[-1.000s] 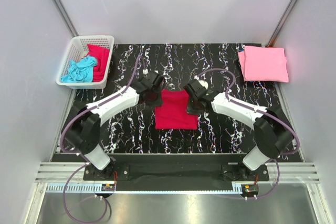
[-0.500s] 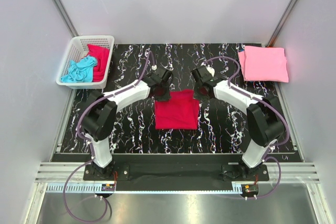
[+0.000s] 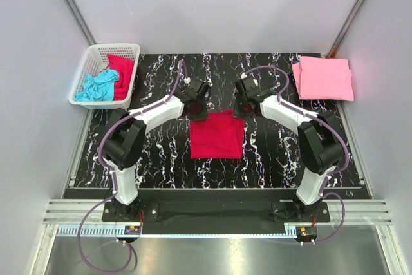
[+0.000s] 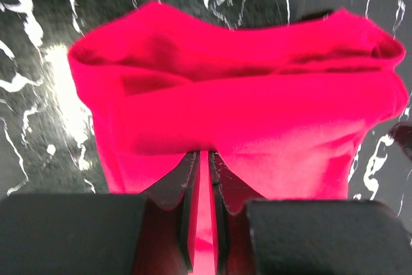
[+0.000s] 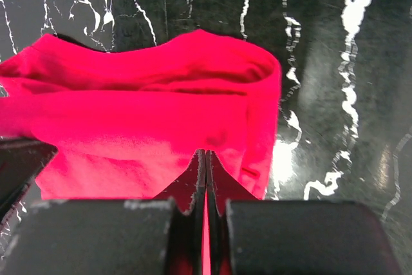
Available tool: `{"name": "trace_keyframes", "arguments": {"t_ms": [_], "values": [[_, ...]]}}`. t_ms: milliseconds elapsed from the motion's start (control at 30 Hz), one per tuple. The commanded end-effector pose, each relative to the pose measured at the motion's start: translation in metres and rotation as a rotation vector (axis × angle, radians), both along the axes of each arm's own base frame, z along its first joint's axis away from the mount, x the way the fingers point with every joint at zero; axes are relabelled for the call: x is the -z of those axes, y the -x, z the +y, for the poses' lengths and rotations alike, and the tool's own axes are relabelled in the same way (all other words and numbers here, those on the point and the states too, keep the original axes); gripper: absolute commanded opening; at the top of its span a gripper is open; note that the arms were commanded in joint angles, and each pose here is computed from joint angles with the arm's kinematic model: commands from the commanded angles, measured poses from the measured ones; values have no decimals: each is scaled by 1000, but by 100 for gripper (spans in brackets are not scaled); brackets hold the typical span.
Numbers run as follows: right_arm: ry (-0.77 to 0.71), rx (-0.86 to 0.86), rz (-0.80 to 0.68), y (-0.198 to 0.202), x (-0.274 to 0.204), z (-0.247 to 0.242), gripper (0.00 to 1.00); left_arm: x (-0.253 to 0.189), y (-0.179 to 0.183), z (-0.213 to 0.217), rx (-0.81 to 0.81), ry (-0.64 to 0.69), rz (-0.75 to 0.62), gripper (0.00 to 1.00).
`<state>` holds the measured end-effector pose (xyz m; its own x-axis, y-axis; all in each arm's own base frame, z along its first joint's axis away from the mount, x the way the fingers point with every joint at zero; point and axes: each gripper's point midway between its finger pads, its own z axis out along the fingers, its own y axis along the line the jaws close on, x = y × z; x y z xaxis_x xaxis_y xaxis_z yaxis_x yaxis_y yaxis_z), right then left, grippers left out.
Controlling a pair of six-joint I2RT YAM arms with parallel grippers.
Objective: Fold and stack the t-shirts
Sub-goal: Fold the tshirt
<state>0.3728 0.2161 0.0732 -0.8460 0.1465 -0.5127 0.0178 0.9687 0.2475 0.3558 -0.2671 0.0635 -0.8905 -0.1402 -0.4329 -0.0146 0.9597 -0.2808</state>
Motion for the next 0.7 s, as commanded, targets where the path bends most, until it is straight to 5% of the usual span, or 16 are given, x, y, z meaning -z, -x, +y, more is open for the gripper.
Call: {"name": "trace_keyframes", "arguments": {"t_ms": [0, 667], "values": [[-46, -38, -25, -16, -2, 15, 0, -9, -26, -1, -14, 6, -62, 15], [-23, 118, 26, -74, 43, -42, 0, 12, -66, 38, -119, -125, -71, 15]]}}
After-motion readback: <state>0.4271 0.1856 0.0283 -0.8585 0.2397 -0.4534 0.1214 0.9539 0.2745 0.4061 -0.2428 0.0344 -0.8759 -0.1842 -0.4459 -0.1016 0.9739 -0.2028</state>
